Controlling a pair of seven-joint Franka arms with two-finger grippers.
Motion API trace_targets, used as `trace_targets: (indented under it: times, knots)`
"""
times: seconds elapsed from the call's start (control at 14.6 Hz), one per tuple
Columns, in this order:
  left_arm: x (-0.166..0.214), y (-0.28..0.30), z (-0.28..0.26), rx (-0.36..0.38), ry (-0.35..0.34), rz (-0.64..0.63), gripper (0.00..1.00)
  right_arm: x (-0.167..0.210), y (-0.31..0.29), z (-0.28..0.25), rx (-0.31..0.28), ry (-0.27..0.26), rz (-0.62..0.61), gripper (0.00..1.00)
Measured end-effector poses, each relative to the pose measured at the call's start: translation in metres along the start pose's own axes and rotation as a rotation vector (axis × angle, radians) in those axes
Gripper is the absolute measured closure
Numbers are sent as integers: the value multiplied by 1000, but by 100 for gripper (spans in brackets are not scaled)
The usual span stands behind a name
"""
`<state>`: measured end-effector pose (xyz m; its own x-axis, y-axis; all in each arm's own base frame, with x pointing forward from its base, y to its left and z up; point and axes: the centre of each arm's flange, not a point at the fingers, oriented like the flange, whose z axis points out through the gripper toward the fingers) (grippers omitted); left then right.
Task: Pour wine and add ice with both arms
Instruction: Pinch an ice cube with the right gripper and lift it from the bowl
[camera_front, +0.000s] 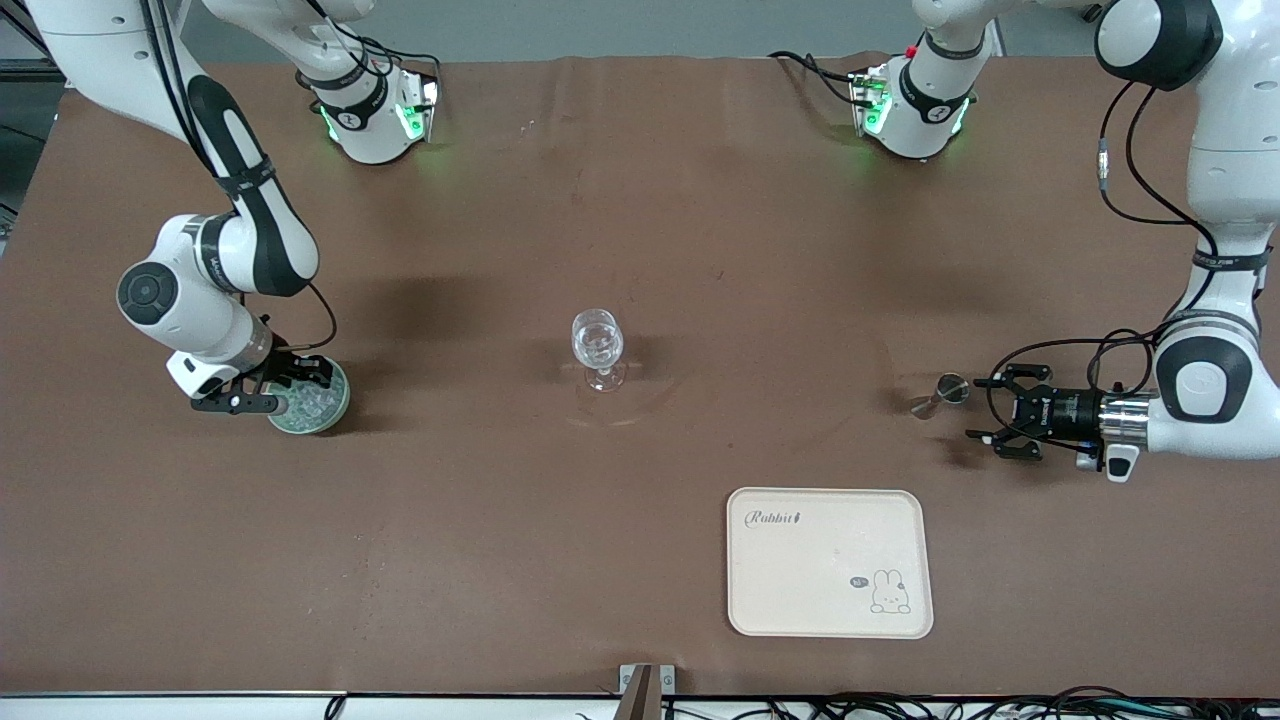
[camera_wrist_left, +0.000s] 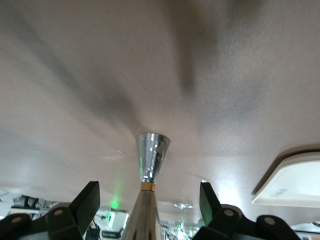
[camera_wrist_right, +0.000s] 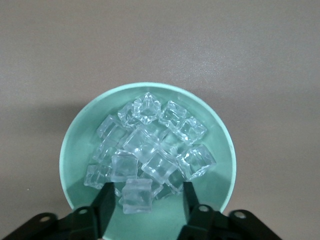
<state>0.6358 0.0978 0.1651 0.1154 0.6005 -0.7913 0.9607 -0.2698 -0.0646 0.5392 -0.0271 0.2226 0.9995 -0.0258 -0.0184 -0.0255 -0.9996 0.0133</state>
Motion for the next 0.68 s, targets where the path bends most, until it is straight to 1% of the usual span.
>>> trace_targets:
  times: [0.07,0.14,0.2,0.34,0.41,0.48,0.55,0.61,0.68]
  knots:
    - [0,2,6,2,-13,0,16,0,-1,0,0,-1,-1,39]
    - [0,3,13,8,-21,6,16,0,-1,0,0,-1,-2,43]
    - [0,4,18,12,-29,16,18,0,-2,1,0,-1,-3,43]
    - [3,4,25,10,-46,36,19,0,-2,1,0,-2,-3,55]
    - [6,4,27,10,-52,42,22,0,-2,1,0,-2,-3,55]
    - [8,3,29,10,-59,45,23,0,-2,1,0,-2,-4,57]
    - [9,2,31,10,-72,47,26,0,-2,2,0,-3,-4,57]
    - [9,2,33,7,-90,45,26,-1,-2,2,0,-4,-4,62]
    - [8,2,35,6,-107,42,29,-1,-2,3,0,-5,-4,62]
